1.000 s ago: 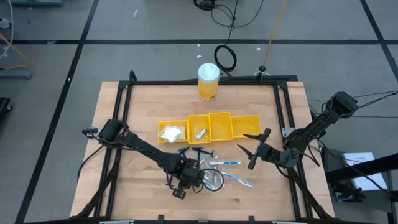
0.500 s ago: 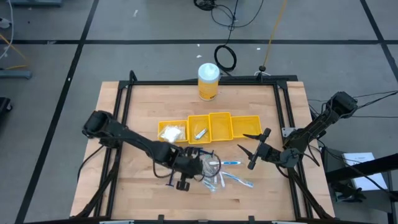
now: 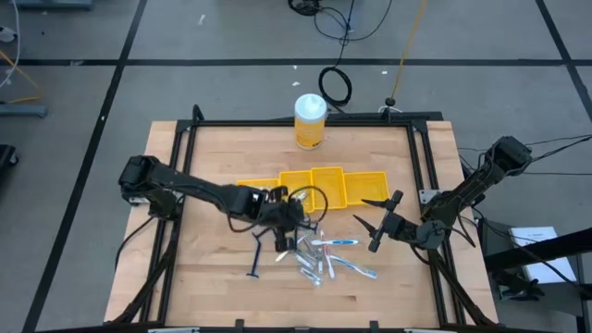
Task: Pick & Place Travel size toiletries
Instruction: Put the silver nail cutter into the middle left yellow bin
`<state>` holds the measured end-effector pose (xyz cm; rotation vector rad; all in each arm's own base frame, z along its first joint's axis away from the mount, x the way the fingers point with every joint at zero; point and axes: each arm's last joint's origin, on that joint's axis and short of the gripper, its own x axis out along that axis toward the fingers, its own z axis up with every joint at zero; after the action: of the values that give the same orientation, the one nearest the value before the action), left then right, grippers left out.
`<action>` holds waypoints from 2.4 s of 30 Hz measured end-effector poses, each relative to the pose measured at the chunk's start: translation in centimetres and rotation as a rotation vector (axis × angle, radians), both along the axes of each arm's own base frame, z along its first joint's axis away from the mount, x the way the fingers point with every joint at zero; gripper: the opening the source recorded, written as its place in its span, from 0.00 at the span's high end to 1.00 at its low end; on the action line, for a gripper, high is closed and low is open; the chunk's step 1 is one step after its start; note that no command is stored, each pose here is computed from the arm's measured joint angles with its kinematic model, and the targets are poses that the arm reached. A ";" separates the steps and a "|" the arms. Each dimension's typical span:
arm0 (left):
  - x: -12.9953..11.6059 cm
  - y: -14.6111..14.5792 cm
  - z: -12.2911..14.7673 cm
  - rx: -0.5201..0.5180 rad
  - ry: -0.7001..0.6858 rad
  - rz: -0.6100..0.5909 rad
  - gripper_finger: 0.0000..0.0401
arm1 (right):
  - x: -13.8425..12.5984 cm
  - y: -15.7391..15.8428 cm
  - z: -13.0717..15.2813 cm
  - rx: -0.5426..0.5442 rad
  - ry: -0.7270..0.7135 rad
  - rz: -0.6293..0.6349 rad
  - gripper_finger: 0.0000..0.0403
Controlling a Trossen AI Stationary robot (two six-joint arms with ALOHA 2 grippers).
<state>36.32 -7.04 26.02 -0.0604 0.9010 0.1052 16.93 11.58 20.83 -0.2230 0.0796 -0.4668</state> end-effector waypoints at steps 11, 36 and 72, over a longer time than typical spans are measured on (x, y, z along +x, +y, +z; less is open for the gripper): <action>0.6 5.6 -0.2 -0.016 -0.003 0.178 0.93 | 0.0 0.0 -0.1 -0.005 0.005 0.000 0.45; -1.5 10.8 -7.9 -0.190 -0.078 0.413 0.94 | 0.0 0.0 -0.1 -0.005 0.006 0.000 0.45; -1.8 10.9 -8.8 -0.203 -0.118 0.464 0.59 | 0.0 0.0 -0.1 -0.005 0.006 0.000 0.45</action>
<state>34.50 3.90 17.21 -0.4612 0.7643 0.4377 16.93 11.58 20.76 -0.2296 0.0840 -0.4668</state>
